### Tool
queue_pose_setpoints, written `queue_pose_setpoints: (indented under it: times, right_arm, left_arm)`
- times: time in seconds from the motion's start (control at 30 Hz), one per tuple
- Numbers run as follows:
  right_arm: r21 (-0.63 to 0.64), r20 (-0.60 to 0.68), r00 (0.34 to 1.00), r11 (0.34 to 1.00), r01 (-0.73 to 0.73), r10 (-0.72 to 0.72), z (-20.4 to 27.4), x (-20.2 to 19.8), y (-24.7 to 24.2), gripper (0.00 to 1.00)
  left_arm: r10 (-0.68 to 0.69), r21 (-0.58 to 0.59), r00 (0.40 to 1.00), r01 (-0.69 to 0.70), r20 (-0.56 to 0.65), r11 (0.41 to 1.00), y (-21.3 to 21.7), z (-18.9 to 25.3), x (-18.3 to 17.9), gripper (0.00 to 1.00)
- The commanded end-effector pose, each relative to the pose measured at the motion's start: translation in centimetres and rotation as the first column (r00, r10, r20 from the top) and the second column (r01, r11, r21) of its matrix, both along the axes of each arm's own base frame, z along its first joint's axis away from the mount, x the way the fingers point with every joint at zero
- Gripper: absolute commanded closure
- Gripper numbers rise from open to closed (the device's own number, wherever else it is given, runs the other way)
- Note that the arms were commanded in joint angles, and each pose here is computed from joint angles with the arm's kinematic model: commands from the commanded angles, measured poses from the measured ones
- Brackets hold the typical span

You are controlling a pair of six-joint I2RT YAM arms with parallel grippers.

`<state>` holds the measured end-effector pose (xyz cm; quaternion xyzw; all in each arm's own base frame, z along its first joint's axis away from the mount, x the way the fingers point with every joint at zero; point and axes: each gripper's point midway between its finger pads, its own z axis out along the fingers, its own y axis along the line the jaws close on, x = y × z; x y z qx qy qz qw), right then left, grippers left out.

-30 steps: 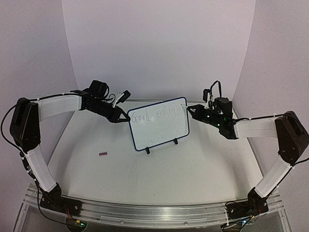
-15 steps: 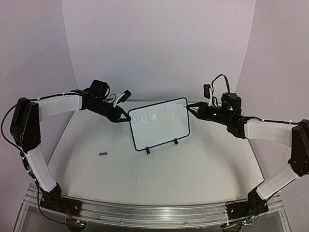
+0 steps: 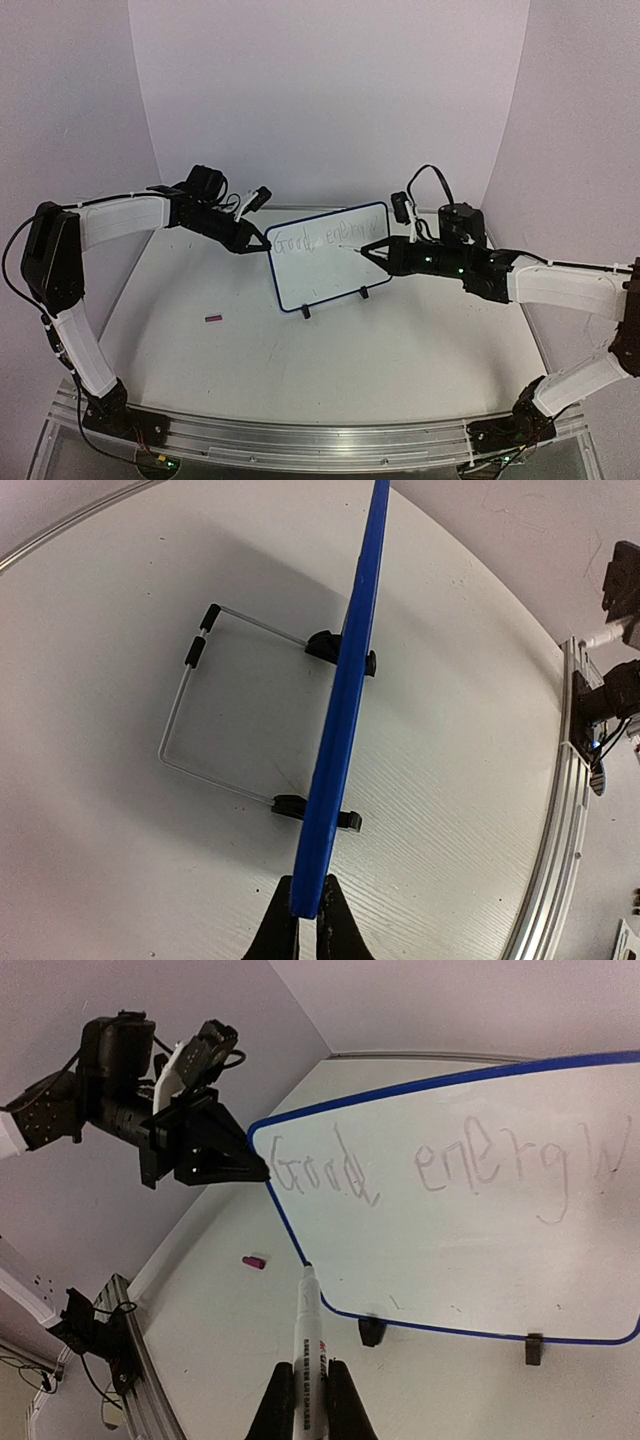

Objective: Write a sentence on the whiteboard

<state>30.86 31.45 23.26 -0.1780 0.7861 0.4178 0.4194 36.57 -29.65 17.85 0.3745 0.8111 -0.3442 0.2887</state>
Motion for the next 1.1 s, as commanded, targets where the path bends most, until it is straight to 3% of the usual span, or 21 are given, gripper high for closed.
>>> queue_pose_setpoints:
  times: [0.0, 0.47, 1.07]
  right_arm:
    - [0.006, -0.003, 1.000, 1.000, -0.001, 0.001, -1.6, -0.4, 2.1, 1.00]
    - [-0.021, 0.019, 0.995, 0.995, -0.095, 0.095, -6.2, -0.3, 9.8, 1.00]
    - [0.012, 0.001, 1.000, 1.000, 0.005, -0.005, -7.2, 4.3, 10.4, 1.00]
  left_arm:
    - [0.016, 0.108, 0.997, -0.008, -0.070, 0.994, 0.4, -3.4, -0.8, 1.00]
    - [0.010, 0.111, 0.997, -0.002, -0.075, 0.994, 0.2, -3.6, -1.0, 1.00]
    - [0.008, 0.113, 0.998, 0.000, -0.064, 0.994, 0.2, -3.3, -1.1, 1.00]
